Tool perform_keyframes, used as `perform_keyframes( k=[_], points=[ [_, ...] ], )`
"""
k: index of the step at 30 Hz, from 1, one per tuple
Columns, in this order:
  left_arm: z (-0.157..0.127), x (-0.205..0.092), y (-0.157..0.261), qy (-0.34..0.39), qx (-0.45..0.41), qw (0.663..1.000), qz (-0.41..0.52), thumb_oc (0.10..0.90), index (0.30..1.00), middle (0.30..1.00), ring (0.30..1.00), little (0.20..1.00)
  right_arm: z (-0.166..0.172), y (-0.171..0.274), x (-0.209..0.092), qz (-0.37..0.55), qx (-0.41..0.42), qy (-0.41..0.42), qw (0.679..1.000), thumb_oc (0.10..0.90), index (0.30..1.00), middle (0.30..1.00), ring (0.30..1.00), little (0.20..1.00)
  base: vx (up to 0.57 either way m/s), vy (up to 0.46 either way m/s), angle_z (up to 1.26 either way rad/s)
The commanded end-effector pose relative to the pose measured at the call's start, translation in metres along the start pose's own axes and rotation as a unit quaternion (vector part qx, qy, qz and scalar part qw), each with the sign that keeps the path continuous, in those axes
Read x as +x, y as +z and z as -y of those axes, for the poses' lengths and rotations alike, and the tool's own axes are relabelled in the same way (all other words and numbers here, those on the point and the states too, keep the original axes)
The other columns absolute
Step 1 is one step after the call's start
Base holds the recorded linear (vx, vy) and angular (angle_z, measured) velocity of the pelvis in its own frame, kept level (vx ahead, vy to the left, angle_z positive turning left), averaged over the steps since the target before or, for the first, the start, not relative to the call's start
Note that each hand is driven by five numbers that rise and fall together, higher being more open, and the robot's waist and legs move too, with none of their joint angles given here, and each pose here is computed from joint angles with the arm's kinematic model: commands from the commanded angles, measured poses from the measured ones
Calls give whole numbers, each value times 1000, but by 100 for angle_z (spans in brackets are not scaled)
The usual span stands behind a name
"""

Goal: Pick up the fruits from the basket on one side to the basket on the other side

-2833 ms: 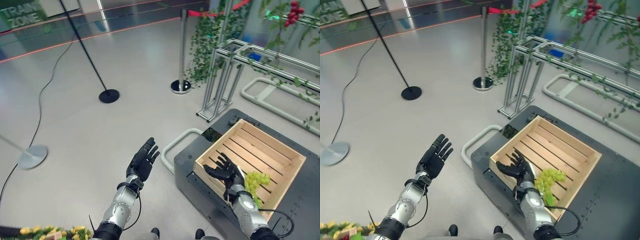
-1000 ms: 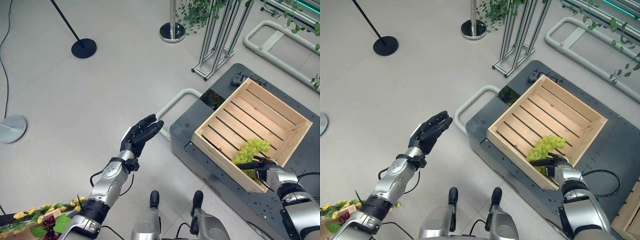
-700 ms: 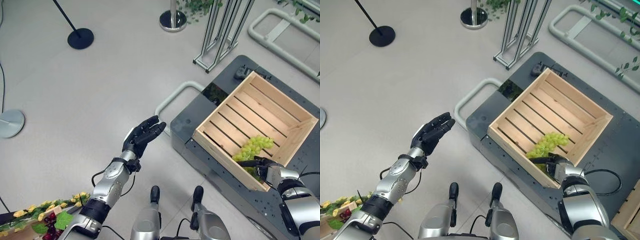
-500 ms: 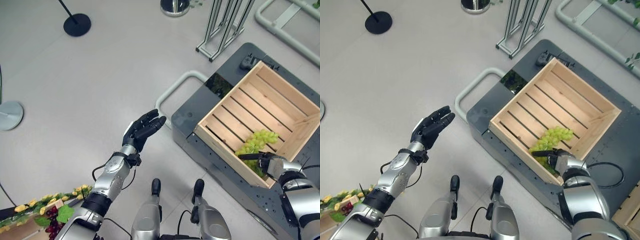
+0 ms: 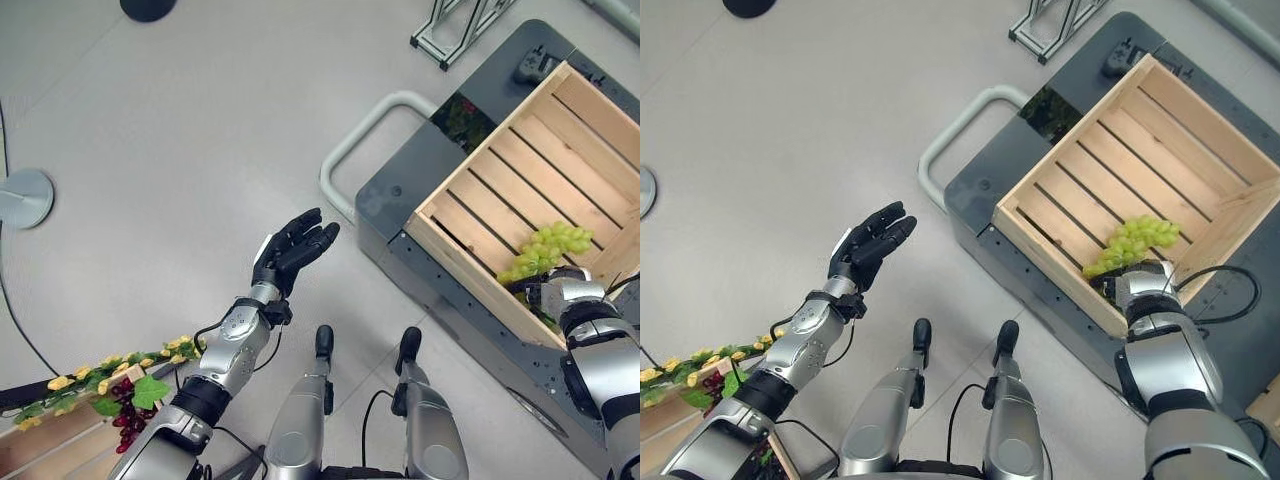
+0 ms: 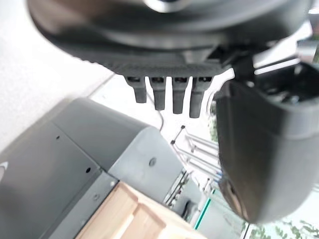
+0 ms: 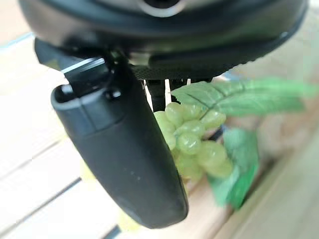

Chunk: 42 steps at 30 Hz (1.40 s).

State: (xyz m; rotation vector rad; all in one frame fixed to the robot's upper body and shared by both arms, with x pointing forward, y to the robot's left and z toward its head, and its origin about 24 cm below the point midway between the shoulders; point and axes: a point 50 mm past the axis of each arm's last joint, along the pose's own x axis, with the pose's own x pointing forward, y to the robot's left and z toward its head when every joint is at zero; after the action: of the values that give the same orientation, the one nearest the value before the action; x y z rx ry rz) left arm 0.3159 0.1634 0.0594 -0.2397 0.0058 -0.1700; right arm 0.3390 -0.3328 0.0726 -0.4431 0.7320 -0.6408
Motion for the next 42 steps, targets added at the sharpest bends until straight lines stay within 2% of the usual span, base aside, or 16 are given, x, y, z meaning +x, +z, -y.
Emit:
perform_keyframes(
  k=[1, 14, 25, 37, 42],
  points=[
    [27, 16, 52, -62, -14, 989, 134, 800, 900, 900, 900, 900, 8, 77, -23, 148, 14, 14, 989, 400, 300, 300, 300, 300, 0, 0, 0],
    [29, 10, 51, -67, -18, 989, 134, 800, 900, 900, 900, 900, 17, 92, -35, 272, 113, -42, 955, 400, 300, 300, 300, 300, 0, 0, 0],
    [16, -4, 39, -47, 0, 993, 108, 800, 900, 900, 900, 900, 29, 91, -51, 344, 168, -52, 922, 400, 300, 300, 300, 300, 65, -10, 0],
    [5, -19, 20, -30, 15, 998, 61, 800, 900, 900, 900, 900, 23, 84, -69, 399, 201, -17, 894, 400, 300, 300, 300, 300, 89, -22, -6],
    [1, -18, 23, -29, 114, 991, 60, 800, 900, 900, 900, 900, 16, 93, -81, 429, 162, 45, 888, 400, 300, 300, 300, 300, 87, -4, -4]
  ],
)
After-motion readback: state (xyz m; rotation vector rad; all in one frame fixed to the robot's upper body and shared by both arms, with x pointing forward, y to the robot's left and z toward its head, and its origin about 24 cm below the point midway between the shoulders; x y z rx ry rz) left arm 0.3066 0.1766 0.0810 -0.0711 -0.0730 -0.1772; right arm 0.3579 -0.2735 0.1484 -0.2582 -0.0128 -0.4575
